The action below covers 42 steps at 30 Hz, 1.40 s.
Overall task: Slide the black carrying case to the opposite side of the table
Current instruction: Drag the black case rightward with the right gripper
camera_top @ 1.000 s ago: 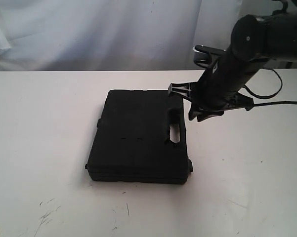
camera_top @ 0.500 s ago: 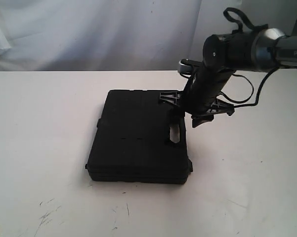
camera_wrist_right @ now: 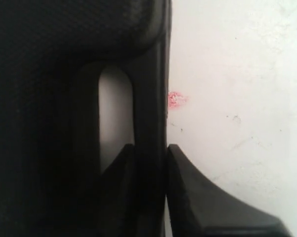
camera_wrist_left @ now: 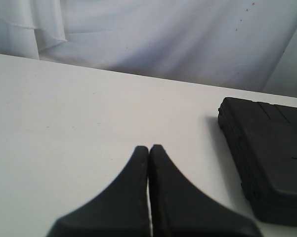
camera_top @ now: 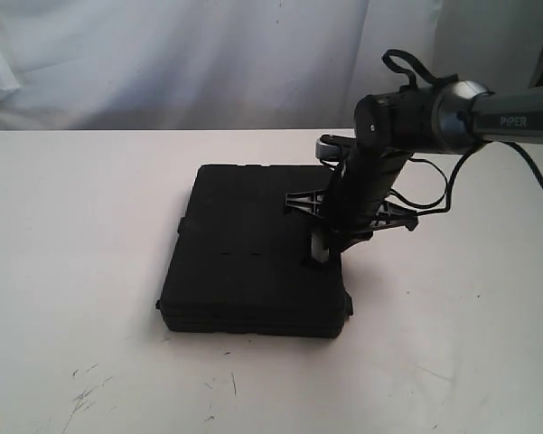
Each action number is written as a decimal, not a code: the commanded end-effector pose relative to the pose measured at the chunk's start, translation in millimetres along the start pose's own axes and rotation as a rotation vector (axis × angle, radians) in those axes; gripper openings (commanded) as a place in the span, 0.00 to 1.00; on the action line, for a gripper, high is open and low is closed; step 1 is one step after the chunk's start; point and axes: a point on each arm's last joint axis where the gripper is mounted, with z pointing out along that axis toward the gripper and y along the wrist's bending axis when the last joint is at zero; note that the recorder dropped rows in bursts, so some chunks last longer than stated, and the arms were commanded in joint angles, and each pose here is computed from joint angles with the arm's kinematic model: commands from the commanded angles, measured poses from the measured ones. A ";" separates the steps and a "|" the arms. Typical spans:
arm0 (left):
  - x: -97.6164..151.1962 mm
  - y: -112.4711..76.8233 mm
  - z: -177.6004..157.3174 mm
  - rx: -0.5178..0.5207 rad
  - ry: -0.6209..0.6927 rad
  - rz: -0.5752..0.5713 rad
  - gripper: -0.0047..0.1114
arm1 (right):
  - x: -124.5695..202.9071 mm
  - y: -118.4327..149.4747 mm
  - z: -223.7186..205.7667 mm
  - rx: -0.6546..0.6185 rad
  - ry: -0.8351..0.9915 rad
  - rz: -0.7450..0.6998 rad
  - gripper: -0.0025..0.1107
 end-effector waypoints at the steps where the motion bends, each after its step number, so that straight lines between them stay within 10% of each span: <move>1: 0.4 0.2 0.1 -0.001 -0.010 0.005 0.04 | 0.6 -7.7 -3.2 0.065 0.033 -0.036 0.02; 42: 0.4 0.2 0.1 -0.001 -0.010 0.003 0.04 | -31.4 -169.8 -29.9 0.268 0.125 0.032 0.02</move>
